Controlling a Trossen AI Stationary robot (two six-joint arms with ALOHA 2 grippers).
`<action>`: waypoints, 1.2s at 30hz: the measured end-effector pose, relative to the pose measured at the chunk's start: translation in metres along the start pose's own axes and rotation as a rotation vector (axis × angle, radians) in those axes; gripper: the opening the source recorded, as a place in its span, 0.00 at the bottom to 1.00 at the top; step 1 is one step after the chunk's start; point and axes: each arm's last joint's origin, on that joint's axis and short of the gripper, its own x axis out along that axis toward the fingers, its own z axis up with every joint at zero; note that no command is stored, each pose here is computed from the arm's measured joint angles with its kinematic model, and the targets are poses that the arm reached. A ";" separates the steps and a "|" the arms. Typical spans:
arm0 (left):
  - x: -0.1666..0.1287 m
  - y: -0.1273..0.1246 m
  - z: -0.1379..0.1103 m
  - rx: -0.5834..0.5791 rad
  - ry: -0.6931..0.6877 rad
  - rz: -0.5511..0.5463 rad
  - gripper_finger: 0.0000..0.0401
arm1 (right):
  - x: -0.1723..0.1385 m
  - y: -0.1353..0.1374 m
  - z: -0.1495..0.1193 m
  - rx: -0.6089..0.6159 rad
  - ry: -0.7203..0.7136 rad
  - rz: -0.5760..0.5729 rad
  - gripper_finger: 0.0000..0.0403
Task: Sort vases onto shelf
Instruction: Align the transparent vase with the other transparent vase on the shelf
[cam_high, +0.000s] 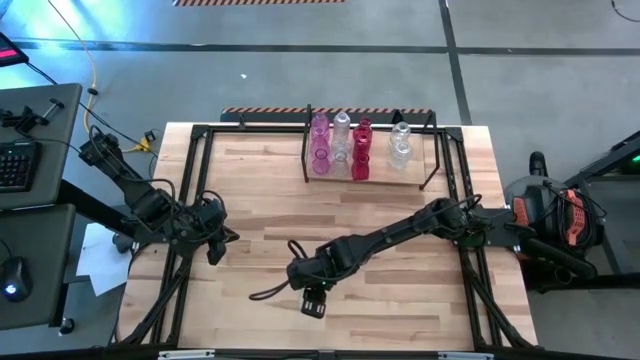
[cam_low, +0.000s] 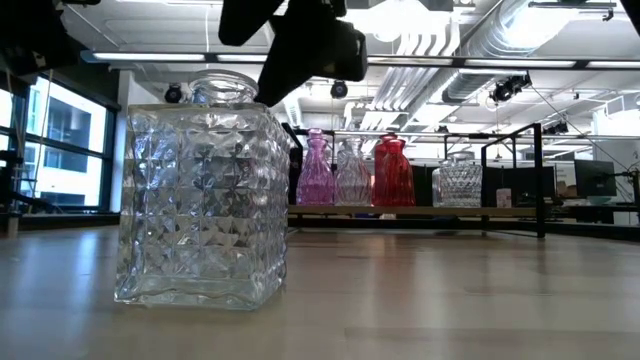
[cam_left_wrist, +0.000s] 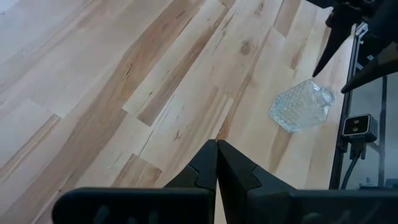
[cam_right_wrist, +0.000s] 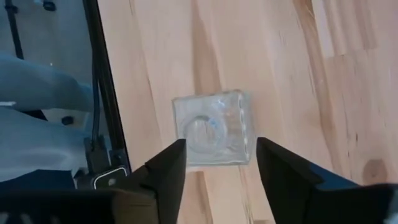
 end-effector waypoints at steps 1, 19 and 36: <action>0.000 0.000 0.000 0.000 0.000 0.000 0.00 | 0.000 0.000 0.000 0.000 -0.002 -0.002 0.45; 0.000 0.000 0.000 -0.013 -0.002 -0.002 0.00 | 0.032 -0.004 -0.003 0.005 0.032 -0.036 0.44; 0.000 -0.001 0.000 -0.025 -0.003 -0.006 0.00 | 0.040 -0.012 -0.016 -0.062 0.182 -0.089 0.01</action>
